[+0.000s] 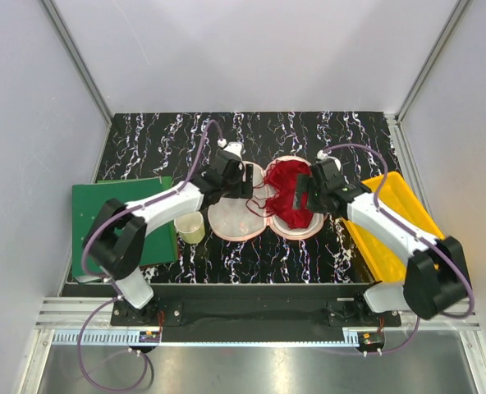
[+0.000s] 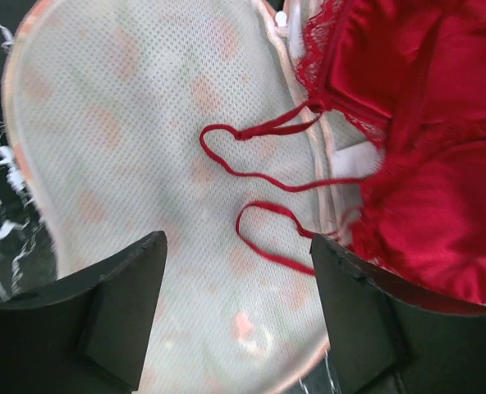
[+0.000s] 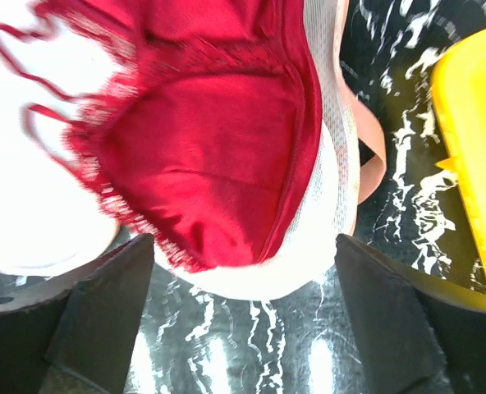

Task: Place the bra in the laundry bag and zip it closed

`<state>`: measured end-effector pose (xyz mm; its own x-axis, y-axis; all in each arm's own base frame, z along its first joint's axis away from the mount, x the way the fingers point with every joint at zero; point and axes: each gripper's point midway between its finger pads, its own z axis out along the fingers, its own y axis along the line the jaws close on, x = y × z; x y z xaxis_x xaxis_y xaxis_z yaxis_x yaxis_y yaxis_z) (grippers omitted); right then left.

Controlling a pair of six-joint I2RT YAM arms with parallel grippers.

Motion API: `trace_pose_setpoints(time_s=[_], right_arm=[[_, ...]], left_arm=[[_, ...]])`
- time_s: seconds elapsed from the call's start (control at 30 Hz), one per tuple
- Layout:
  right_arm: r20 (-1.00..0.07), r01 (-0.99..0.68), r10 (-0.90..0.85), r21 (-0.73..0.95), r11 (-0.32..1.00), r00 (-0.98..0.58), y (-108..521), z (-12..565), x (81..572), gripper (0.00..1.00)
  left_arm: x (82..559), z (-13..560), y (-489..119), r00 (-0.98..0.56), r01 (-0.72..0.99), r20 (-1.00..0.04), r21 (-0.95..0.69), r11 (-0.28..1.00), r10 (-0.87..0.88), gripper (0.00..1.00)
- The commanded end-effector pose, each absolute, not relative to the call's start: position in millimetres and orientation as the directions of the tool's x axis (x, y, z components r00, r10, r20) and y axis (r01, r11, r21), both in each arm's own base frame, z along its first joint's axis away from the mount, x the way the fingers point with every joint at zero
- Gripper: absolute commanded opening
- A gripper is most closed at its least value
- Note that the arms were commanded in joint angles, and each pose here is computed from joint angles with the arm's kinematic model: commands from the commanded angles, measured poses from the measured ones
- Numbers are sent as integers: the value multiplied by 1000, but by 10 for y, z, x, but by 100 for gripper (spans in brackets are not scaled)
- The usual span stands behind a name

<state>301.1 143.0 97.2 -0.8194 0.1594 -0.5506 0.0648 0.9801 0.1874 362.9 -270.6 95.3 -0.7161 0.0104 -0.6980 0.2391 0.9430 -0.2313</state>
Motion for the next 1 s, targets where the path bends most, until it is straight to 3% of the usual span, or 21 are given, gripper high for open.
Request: trace_pose_setpoints(time_s=[0.0, 0.2, 0.47, 0.67, 0.97], right_arm=[[-621, 75, 186, 201, 977, -761, 1324, 1276, 3025, 100], [-657, 53, 199, 235, 970, -727, 1381, 1411, 3570, 100], [-726, -53, 145, 243, 968, -673, 1550, 1405, 4634, 96], [-759, -129, 47, 171, 977, -650, 1704, 1248, 5363, 84], [-646, -123, 128, 328, 936, -752, 1990, 992, 5269, 73]], left_arm=[[3492, 1400, -2654, -671, 262, -740, -290, 920, -42, 77], [3409, 1509, -2717, -679, 264, -728, -364, 893, -96, 75], [3381, 1371, -2805, -717, 216, -678, -439, 872, -163, 61], [3196, 1301, -2614, -706, 159, -678, -434, 887, -205, 59], [3386, 1343, -2112, -690, 39, -700, -291, 956, -185, 71]])
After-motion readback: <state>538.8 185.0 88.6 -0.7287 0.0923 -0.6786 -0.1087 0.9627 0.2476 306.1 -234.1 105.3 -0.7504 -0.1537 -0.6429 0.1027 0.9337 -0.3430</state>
